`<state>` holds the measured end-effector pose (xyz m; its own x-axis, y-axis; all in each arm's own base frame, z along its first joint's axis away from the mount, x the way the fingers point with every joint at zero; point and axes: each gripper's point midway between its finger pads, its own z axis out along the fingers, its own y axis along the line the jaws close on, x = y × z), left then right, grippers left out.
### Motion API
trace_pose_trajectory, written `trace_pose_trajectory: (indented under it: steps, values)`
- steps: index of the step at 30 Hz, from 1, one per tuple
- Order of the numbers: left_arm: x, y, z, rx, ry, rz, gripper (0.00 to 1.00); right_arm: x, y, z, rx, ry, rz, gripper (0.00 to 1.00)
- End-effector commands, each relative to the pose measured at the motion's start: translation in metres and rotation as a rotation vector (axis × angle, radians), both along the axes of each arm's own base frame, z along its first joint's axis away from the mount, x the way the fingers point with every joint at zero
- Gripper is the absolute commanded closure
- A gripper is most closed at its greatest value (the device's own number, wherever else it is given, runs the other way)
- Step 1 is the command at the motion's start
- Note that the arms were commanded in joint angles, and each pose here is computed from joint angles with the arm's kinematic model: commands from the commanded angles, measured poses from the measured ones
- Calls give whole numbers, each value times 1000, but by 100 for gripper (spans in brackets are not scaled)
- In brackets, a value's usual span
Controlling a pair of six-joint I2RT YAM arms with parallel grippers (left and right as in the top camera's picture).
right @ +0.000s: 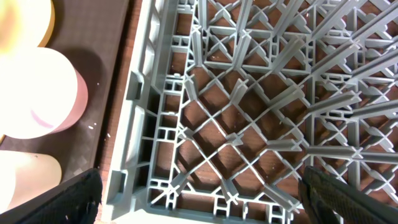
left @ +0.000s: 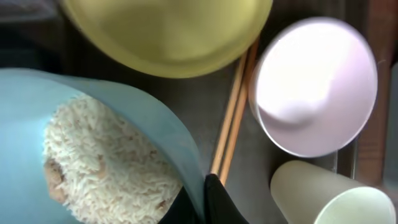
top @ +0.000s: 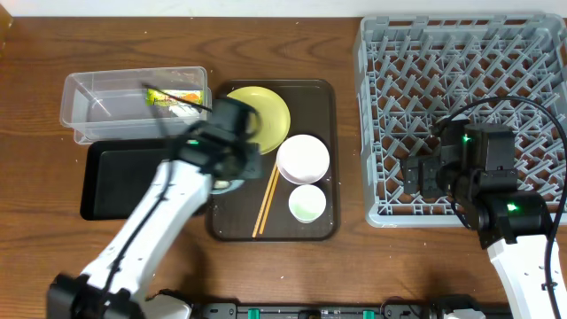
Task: Sort waste into correct bins and load items into the dishwasher rack
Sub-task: 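Tip the blue bowl over the black tray to pour out the rice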
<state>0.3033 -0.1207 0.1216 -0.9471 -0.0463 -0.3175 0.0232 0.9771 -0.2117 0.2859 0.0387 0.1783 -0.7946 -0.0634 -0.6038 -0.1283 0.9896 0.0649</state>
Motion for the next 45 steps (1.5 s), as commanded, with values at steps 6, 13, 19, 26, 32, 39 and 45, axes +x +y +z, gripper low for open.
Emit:
trace_pose_trajectory:
  steps: [6,13,19,26,32,39,45]
  values:
    - [17,42,22,-339,11,33,94,3,-1,8,13,-19,-15,1]
    - [25,71,31,-686,-2,68,94,3,-1,8,13,-18,-16,1]
    - [34,98,30,-929,-1,157,94,3,-1,8,13,-18,-16,1]
    - [39,126,30,-1161,6,276,94,3,-1,8,13,-18,-15,1]
    - [38,149,31,-1262,-7,363,94,3,-1,8,13,-18,-16,1]
    - [38,165,49,-1386,-36,421,94,3,-1,8,13,-18,-16,1]
    - [36,165,39,-1334,-12,437,94,2,-1,8,13,-15,-15,1]
